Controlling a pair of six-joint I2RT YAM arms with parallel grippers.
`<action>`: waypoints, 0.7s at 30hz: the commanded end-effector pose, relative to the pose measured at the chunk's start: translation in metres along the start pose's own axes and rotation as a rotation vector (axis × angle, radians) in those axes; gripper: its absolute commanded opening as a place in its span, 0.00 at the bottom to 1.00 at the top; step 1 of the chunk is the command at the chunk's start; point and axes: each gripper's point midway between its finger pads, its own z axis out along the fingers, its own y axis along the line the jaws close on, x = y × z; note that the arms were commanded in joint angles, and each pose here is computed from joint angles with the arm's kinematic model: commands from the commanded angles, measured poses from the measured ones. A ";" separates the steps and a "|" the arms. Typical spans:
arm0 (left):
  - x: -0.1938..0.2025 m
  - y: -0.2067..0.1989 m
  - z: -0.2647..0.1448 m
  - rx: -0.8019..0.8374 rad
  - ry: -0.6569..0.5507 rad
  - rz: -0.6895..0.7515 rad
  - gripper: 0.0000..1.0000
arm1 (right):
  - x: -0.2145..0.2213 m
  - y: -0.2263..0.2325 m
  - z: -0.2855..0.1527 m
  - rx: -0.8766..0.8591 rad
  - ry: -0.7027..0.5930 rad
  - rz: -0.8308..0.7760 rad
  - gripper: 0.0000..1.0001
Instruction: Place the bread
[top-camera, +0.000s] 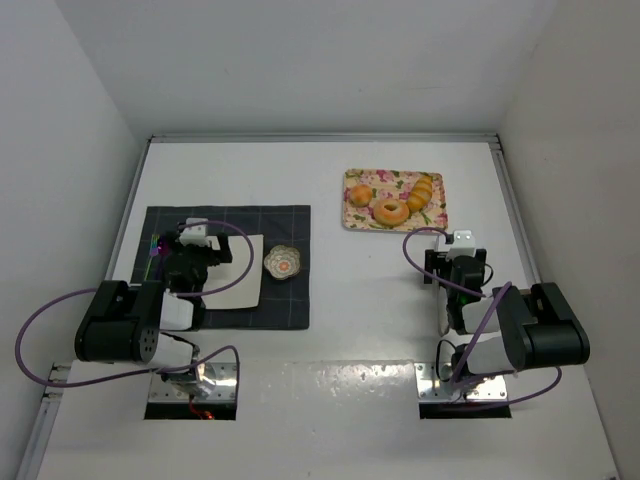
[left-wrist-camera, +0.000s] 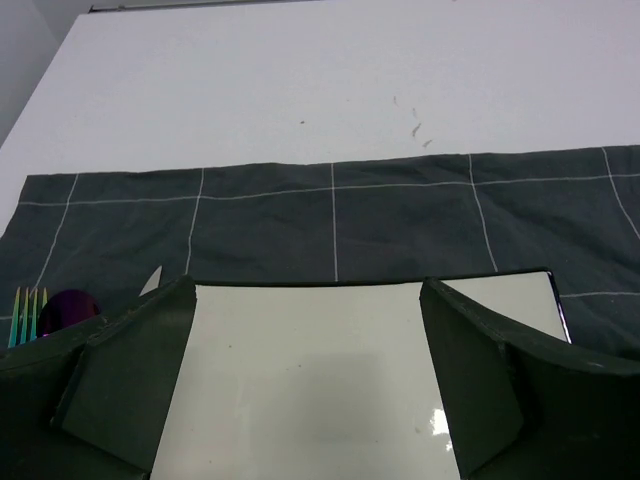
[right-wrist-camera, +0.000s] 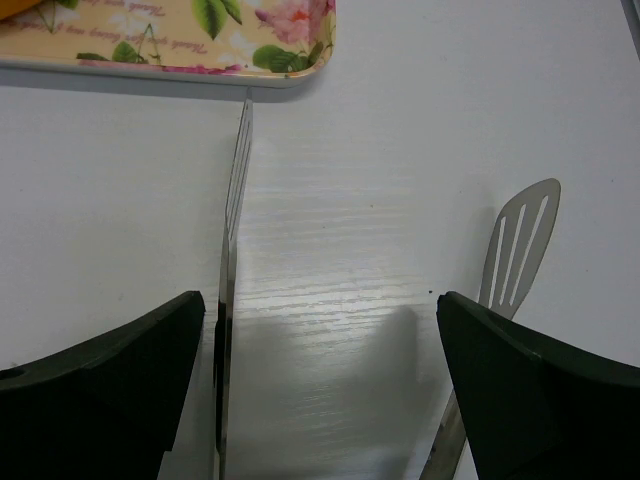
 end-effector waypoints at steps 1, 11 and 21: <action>-0.014 0.000 0.004 -0.006 -0.049 -0.012 1.00 | 0.019 0.001 -0.012 -0.015 0.027 0.009 1.00; -0.054 -0.034 0.035 0.241 0.136 0.216 1.00 | -0.030 -0.009 -0.011 0.024 0.036 -0.053 1.00; -0.155 -0.026 0.017 0.071 0.062 0.176 1.00 | -0.091 -0.057 -0.067 0.211 0.233 -0.211 1.00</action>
